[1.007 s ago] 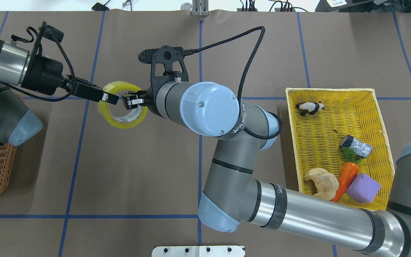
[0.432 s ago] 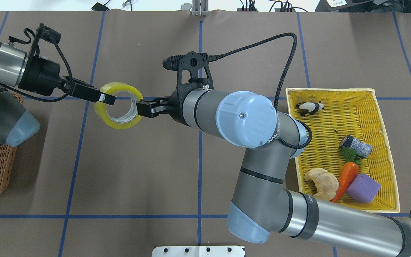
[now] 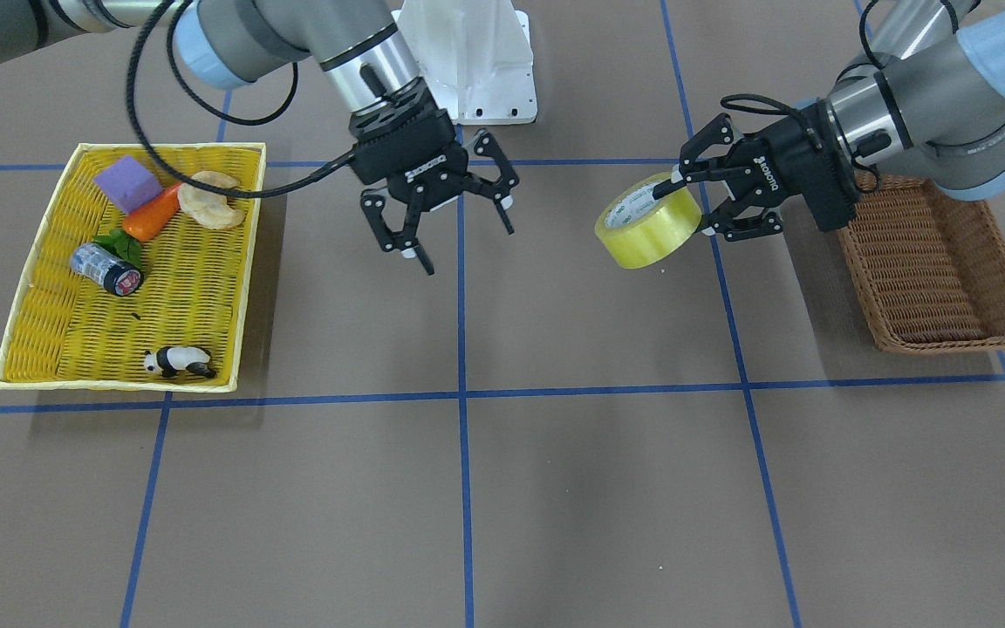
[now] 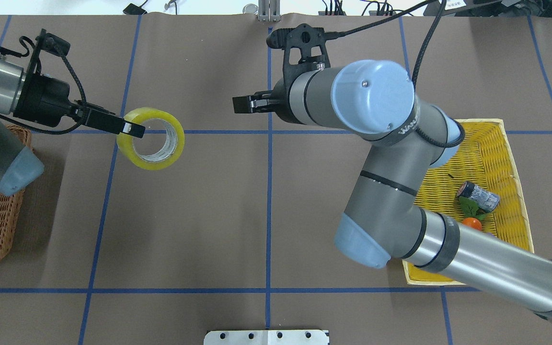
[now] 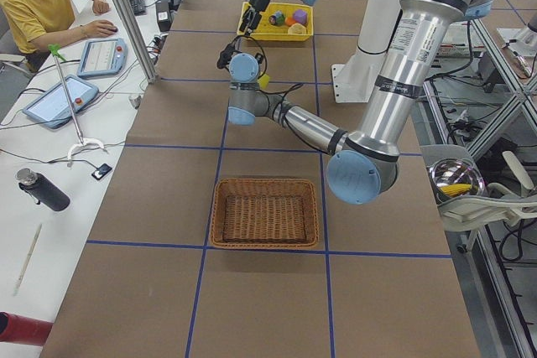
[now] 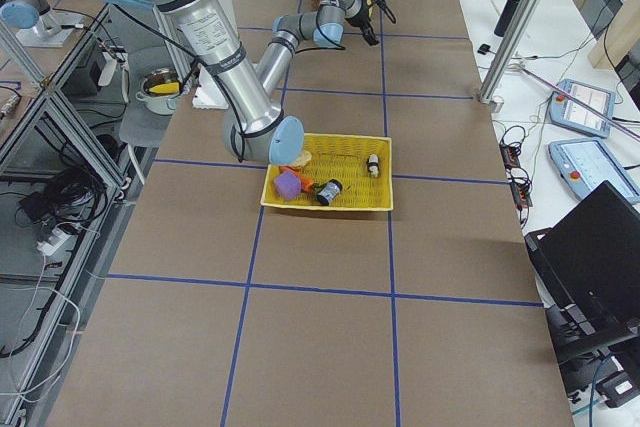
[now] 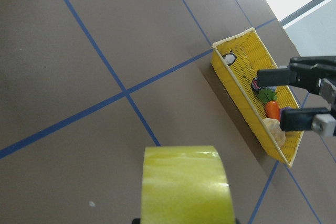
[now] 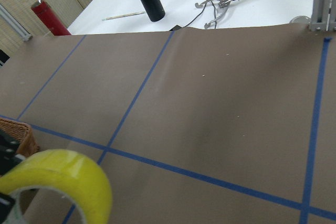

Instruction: Move tape to another basket

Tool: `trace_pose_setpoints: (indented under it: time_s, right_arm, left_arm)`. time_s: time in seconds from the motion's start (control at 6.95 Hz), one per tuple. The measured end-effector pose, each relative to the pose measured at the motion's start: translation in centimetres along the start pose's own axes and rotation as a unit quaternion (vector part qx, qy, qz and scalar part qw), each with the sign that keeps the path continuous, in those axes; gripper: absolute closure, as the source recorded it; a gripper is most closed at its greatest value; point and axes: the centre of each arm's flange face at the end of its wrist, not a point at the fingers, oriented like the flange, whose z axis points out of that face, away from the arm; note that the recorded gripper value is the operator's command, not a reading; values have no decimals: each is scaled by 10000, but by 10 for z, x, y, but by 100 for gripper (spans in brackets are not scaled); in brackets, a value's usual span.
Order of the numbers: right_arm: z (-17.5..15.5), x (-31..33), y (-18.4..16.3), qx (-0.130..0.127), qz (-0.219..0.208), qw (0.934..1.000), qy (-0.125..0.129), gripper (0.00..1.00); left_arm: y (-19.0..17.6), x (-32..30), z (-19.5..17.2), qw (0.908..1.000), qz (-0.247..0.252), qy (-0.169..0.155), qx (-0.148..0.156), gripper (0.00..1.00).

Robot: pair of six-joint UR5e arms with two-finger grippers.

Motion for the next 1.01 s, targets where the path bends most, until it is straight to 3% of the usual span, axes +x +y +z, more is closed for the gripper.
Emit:
trace_pose_setpoints:
  time_s: [0.29,0.43,0.72,1.01]
  right_arm:
    - [-6,102,-57,-459,-48,9946,925,0]
    - [-14,158,-81,-683,-178,9906,1171,0]
    - [-39,261,-113,-1091,-527,9836,1338,0]
    - [-74,351,-132,-1390,-738,9786,1322,0]
  left_arm:
    - [20,-44,-50,9983,-366,-416,175,100]
    - [33,-65,-81,9959,-607,-618,274,100]
    - [65,-100,-151,9870,-1323,-846,343,100]
    - [116,-132,-201,9745,-1993,-984,299,100]
